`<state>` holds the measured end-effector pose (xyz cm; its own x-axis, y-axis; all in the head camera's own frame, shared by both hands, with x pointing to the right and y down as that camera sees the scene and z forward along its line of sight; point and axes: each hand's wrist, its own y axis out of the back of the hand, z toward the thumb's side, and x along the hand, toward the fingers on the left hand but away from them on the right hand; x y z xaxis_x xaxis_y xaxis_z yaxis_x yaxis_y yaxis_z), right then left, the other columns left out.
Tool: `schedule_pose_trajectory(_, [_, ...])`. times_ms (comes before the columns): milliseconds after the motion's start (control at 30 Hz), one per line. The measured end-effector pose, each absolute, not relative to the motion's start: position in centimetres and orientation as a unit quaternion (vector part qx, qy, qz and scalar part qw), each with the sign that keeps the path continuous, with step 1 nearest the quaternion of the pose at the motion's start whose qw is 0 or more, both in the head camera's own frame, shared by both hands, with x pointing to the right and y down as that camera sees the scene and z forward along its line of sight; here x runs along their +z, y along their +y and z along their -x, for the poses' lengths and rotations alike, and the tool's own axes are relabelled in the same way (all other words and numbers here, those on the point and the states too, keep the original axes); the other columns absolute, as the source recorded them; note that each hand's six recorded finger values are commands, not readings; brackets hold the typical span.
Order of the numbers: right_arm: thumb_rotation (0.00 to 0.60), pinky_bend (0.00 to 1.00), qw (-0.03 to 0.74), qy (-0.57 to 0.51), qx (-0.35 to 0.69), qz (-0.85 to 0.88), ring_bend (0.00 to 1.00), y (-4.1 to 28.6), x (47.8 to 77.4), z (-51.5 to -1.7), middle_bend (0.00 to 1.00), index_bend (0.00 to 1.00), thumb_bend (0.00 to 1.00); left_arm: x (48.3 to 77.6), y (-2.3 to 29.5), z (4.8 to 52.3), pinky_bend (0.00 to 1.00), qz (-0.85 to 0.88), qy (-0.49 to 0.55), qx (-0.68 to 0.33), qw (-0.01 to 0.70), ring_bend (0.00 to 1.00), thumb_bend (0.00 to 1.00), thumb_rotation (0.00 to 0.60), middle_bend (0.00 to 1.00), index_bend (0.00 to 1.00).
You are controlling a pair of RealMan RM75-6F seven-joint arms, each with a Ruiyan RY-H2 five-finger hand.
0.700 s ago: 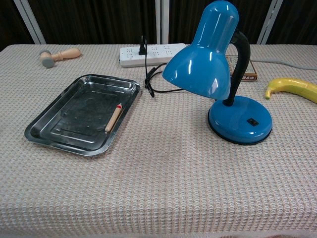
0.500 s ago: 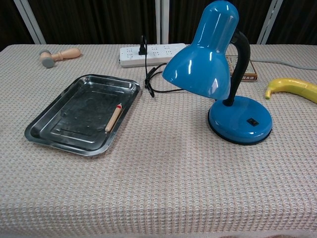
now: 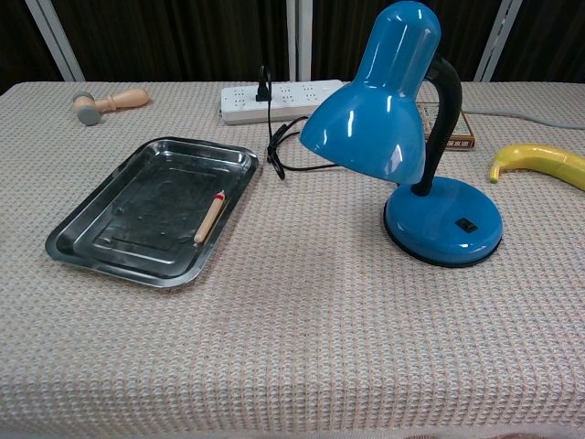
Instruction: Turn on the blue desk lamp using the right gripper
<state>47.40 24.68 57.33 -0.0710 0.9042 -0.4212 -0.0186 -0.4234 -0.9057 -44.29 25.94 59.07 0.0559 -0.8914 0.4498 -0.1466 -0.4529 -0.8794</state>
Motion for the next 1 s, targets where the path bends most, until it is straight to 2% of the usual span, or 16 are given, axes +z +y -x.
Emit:
schedule_pose_trajectory(333, [0.600, 0.00, 0.375, -0.363, 0.613, 0.594, 0.00, 23.6, 58.4, -45.6, 0.00, 0.00, 0.00, 58.7, 26.0, 44.5, 0.00, 0.642, 0.411, -0.554, 0.335, 0.00, 0.00, 0.600, 0.01, 0.07])
schedule_pose_trajectory(367, [0.600, 0.00, 0.375, -0.358, 0.611, 0.598, 0.00, 23.4, 58.6, -45.3, 0.01, 0.00, 0.00, 58.6, 26.0, 44.4, 0.00, 0.642, 0.411, -0.554, 0.335, 0.00, 0.00, 0.600, 0.01, 0.07])
schedule_pose_trajectory(433, [0.600, 0.01, 0.373, -0.345, 0.606, 0.612, 0.03, 23.1, 59.0, -44.5, 0.08, 0.00, 0.00, 58.5, 26.1, 44.3, 0.00, 0.642, 0.410, -0.555, 0.336, 0.00, 0.00, 0.600, 0.01, 0.07])
schedule_pose_trajectory(467, [0.600, 0.13, 0.372, -0.339, 0.604, 0.618, 0.13, 23.0, 59.2, -44.1, 0.20, 0.00, 0.00, 58.5, 26.1, 44.3, 0.00, 0.642, 0.409, -0.555, 0.337, 0.00, 0.00, 0.600, 0.01, 0.07])
schedule_pose_trajectory(500, [0.600, 0.30, 0.370, -0.332, 0.602, 0.625, 0.25, 22.9, 59.4, -43.6, 0.31, 0.00, 0.00, 58.5, 26.2, 44.2, 0.00, 0.642, 0.409, -0.555, 0.337, 0.00, 0.00, 0.600, 0.01, 0.07])
schedule_pose_trajectory(567, [0.600, 0.57, 0.361, -0.312, 0.598, 0.644, 0.43, 22.8, 59.8, -42.7, 0.44, 0.00, 0.00, 58.5, 26.2, 44.0, 0.00, 0.642, 0.409, -0.555, 0.334, 0.00, 0.00, 0.600, 0.01, 0.07])
schedule_pose_trajectory(600, [0.600, 0.64, 0.354, -0.303, 0.597, 0.653, 0.49, 22.8, 60.1, -42.2, 0.48, 0.00, 0.00, 58.7, 26.3, 44.0, 0.00, 0.643, 0.409, -0.556, 0.332, 0.00, 0.00, 0.600, 0.01, 0.07])
schedule_pose_trajectory(667, [0.600, 0.72, 0.340, -0.276, 0.594, 0.675, 0.55, 22.8, 60.6, -41.0, 0.55, 0.00, 0.00, 58.9, 26.3, 44.0, 0.00, 0.644, 0.406, -0.559, 0.329, 0.00, 0.00, 0.600, 0.01, 0.07])
schedule_pose_trajectory(833, [0.600, 0.91, 0.347, -0.211, 0.569, 0.716, 0.80, 22.2, 61.7, -36.9, 0.88, 0.00, 0.00, 59.0, 26.2, 43.9, 0.00, 0.645, 0.402, -0.561, 0.330, 0.00, 0.00, 0.600, 0.01, 0.07])
schedule_pose_trajectory(900, [0.600, 0.94, 0.354, -0.196, 0.561, 0.722, 0.85, 22.0, 62.2, -35.9, 0.93, 0.00, 0.00, 59.0, 26.2, 43.9, 0.00, 0.645, 0.401, -0.561, 0.330, 0.00, 0.00, 0.600, 0.01, 0.07])
schedule_pose_trajectory(1000, [0.600, 0.95, 0.362, -0.174, 0.558, 0.727, 0.87, 22.0, 63.1, -34.7, 0.95, 0.00, 0.00, 59.0, 26.3, 44.0, 0.00, 0.645, 0.401, -0.562, 0.328, 0.00, 0.00, 0.600, 0.01, 0.07])
